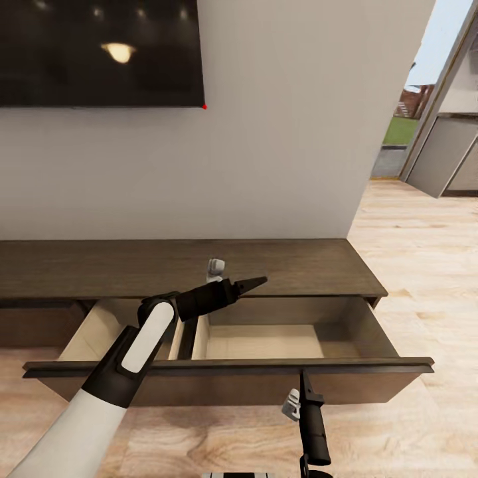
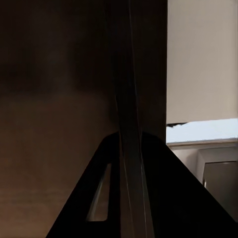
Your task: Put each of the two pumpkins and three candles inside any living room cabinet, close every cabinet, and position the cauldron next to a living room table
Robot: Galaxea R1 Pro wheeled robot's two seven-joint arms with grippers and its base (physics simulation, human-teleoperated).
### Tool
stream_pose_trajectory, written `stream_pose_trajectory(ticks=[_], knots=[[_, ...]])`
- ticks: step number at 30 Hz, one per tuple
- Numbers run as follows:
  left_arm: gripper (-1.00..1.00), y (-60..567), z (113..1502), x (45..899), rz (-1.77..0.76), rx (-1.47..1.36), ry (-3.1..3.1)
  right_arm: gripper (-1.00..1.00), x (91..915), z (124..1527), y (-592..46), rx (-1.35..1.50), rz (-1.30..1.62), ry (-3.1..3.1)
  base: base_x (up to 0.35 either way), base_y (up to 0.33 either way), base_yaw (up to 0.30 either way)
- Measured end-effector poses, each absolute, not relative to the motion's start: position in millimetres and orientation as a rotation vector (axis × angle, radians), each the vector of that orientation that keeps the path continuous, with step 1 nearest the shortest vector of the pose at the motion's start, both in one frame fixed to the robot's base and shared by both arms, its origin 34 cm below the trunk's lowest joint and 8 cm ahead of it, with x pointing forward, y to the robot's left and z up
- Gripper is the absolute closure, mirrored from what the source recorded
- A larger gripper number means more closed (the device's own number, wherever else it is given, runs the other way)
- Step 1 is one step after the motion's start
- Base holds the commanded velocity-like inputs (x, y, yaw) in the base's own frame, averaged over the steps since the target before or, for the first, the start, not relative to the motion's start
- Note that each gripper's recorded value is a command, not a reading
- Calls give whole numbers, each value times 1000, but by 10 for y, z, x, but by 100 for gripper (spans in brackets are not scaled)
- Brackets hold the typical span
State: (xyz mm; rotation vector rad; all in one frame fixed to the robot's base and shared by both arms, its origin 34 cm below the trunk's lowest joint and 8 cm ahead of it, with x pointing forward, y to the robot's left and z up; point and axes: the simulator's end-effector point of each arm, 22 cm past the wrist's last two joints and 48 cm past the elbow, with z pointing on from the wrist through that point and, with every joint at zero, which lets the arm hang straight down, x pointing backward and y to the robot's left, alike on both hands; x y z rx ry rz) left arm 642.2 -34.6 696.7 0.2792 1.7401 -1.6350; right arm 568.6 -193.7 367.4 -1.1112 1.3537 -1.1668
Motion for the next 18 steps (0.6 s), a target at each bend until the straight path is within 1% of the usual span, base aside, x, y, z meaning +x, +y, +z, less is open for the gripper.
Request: stream_pose_trajectory(ticks=[6, 11, 18], knots=[[-100, -346, 6965, 6423, -1635, 279, 1741, 100, 5685, 3674, -1938, -1113, -1167, 1351, -5, 0, 0], [-100, -344, 6967, 6423, -1635, 279, 1740, 100, 5687, 3674, -1937, -1114, -1166, 1351, -198, 0, 0], [-100, -346, 6963, 6423, -1635, 279, 1742, 100, 5686, 3674, -1935, -1115, -1166, 1350, -47, 0, 0]])
